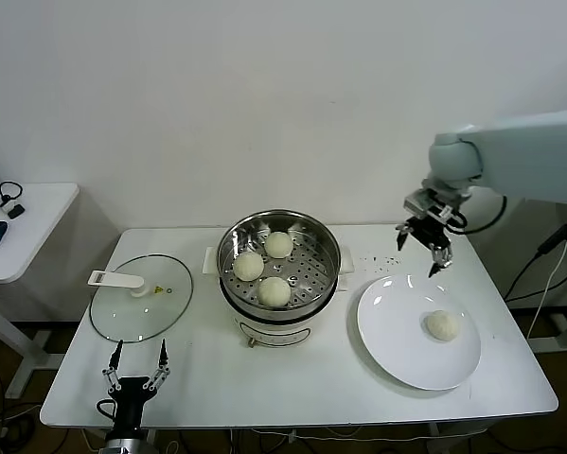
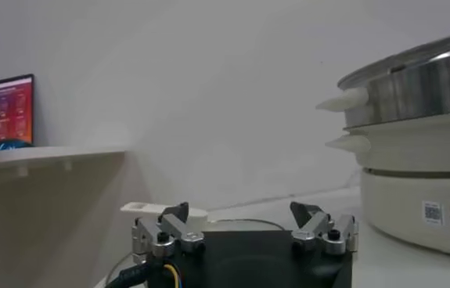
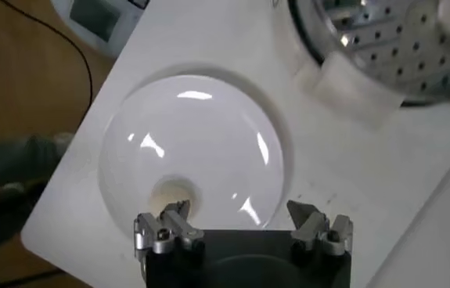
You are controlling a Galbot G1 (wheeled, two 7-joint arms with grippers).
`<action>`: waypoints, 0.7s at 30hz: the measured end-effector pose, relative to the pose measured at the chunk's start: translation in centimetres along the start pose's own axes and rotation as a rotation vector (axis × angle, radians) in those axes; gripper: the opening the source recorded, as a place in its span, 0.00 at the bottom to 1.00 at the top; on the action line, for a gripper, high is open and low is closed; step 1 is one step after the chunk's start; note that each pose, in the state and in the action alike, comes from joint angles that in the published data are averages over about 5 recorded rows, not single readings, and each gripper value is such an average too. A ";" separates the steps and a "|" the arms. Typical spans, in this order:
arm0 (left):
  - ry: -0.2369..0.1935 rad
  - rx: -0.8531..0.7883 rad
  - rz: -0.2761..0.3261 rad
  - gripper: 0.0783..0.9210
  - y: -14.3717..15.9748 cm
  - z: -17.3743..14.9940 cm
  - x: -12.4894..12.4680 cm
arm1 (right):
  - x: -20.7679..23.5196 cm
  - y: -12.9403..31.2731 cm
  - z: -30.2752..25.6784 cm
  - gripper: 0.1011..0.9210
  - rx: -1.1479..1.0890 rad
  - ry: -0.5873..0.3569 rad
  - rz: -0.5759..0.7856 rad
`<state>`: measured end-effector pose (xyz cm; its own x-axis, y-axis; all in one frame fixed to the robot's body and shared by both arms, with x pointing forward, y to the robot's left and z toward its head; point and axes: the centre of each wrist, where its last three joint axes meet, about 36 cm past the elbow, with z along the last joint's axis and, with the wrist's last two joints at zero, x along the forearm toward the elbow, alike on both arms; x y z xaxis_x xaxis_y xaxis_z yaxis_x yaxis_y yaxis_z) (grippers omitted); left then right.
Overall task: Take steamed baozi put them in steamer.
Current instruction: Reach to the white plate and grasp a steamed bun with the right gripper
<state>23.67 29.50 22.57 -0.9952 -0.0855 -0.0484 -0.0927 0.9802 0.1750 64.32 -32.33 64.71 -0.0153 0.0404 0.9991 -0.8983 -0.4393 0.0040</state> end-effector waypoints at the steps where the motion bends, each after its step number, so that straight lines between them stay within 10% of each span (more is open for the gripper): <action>1: 0.001 0.000 0.000 0.88 0.0 0.0 0.0 | -0.6 0.5 0.5 0.88 -0.022 0.000 -0.003; 21: 0.011 -0.006 0.001 0.88 0.1 0.2 0.5 | -12.1 8.4 6.6 0.88 -0.307 -0.015 0.002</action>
<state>23.19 29.55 22.36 -0.9955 -0.0867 -0.0380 -0.0922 0.9792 0.1809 59.90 -42.41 52.96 -0.0131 0.0254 0.9996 -0.9891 -0.1471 -0.0093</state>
